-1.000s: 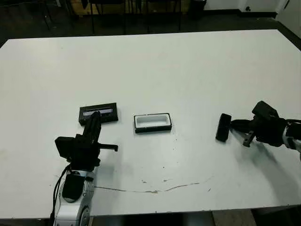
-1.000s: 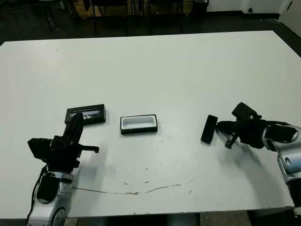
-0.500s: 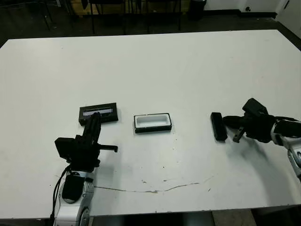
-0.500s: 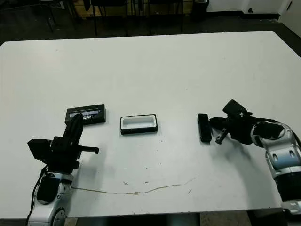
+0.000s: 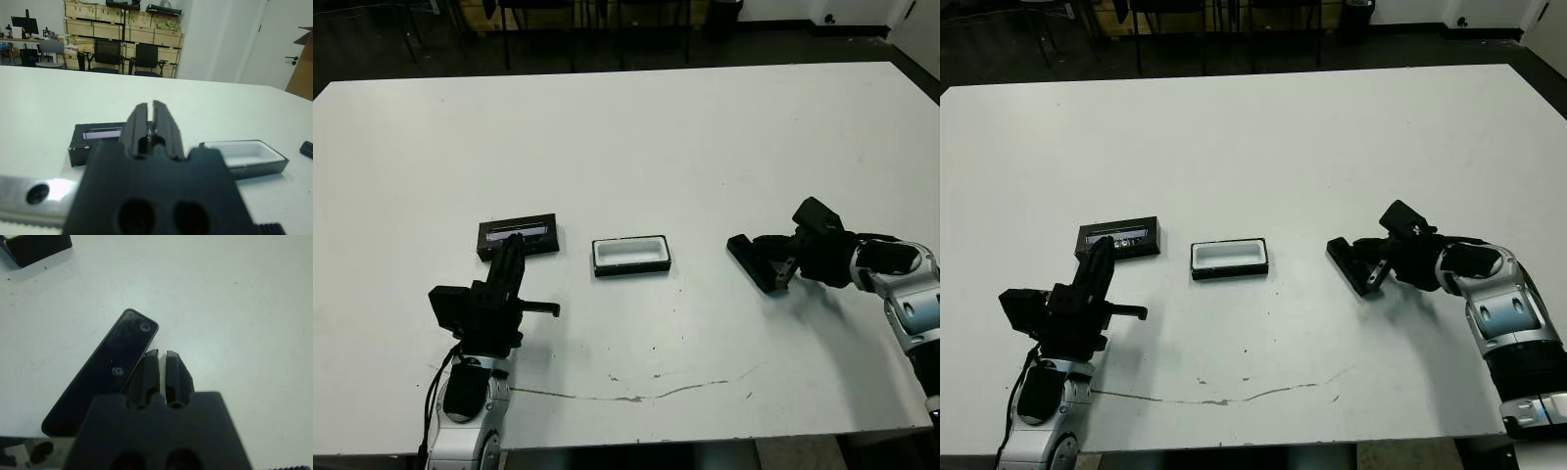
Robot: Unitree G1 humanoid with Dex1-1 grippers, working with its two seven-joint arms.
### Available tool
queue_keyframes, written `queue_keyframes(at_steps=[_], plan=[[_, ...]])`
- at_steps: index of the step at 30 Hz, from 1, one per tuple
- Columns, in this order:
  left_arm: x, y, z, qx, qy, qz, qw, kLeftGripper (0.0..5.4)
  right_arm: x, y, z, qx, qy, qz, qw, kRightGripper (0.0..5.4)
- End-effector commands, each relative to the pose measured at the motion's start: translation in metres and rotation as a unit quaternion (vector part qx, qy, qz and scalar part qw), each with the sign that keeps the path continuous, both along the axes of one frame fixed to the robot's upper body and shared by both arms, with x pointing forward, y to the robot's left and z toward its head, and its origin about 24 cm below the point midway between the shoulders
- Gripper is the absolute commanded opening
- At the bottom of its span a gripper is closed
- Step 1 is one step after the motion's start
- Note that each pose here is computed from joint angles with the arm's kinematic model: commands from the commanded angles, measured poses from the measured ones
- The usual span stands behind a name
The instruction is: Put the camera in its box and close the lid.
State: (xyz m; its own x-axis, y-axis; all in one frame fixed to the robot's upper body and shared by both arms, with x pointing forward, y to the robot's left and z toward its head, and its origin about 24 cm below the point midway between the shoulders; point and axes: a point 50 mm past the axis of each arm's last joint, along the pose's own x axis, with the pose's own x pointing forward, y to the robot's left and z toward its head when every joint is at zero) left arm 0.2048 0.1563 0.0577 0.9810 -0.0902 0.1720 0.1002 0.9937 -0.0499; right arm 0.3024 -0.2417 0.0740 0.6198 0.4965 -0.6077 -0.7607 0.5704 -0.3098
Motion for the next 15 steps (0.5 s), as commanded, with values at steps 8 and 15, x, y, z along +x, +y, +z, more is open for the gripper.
queue_keyframes(at_steps=[8,15], plan=[[-0.002,0.001,-0.006,0.010,0.017,0.002,1.000,0.02,-0.004,-0.010,-0.016,0.002,0.016,-0.038,0.999,0.00],[-0.002,0.002,-0.007,0.009,0.017,0.002,1.000,0.02,0.000,-0.028,0.001,0.052,-0.058,-0.148,0.986,0.00]])
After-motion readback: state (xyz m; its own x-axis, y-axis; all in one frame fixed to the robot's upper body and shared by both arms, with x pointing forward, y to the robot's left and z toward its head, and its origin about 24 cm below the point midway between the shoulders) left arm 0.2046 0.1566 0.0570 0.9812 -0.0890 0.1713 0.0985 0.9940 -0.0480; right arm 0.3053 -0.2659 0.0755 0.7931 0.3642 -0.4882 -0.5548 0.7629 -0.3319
